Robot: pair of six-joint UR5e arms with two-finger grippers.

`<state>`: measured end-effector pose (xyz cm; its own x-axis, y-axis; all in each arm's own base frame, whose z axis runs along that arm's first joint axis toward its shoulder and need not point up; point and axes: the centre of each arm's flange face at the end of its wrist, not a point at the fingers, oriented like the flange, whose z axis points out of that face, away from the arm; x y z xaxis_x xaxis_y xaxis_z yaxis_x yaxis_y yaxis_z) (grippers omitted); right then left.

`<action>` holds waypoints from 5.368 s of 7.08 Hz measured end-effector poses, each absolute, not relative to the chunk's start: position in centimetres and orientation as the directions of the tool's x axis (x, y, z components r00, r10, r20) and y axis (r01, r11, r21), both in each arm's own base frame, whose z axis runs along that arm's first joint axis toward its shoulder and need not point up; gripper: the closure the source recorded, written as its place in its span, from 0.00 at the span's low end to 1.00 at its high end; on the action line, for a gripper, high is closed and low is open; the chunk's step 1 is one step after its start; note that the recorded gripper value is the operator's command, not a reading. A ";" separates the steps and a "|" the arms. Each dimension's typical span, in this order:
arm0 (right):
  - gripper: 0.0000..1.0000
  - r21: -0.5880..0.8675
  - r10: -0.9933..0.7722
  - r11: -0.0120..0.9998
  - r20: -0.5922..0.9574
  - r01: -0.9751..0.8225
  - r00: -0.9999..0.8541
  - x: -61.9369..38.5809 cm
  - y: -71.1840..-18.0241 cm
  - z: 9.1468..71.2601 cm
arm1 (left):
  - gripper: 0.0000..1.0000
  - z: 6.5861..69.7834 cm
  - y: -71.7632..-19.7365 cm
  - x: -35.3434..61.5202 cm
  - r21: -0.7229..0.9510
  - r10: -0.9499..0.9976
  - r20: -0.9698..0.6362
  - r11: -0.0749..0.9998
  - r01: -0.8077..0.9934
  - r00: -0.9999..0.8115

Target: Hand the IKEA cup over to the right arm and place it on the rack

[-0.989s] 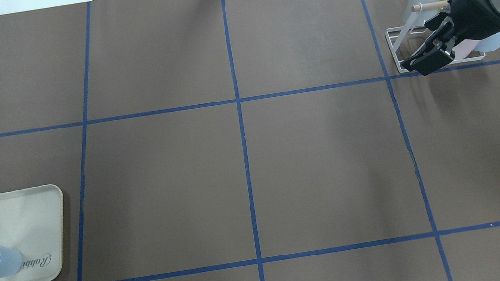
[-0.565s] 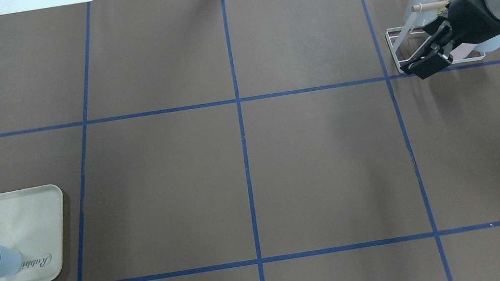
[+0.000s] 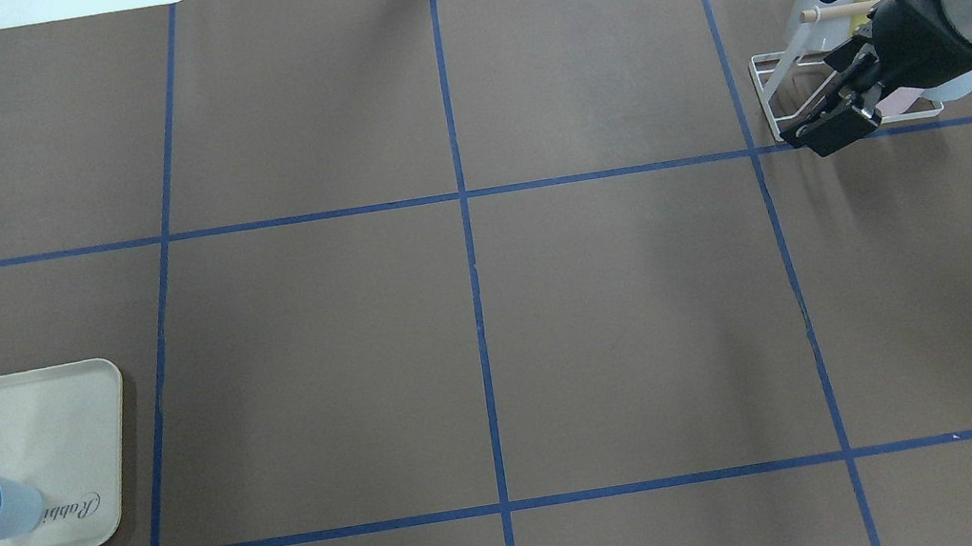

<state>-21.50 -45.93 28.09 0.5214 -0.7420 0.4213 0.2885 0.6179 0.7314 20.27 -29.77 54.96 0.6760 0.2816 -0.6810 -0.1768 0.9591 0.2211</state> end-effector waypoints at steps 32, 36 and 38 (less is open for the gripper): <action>0.02 0.963 -0.891 0.114 0.207 -0.242 0.404 -46.6 -35.3 13.8 | 1.00 16.8 -40.8 31.9 -0.148 -0.144 -0.988 0.985 0.094 -0.046; 0.15 0.965 -0.893 0.102 0.196 -0.242 0.406 -46.4 -35.2 13.6 | 1.00 16.4 -41.4 32.6 -0.147 -0.143 -0.989 0.985 0.093 -0.046; 0.19 0.965 -0.893 0.099 0.194 -0.243 0.405 -46.4 -35.1 13.5 | 1.00 16.3 -41.5 32.6 -0.147 -0.143 -0.989 0.985 0.093 -0.046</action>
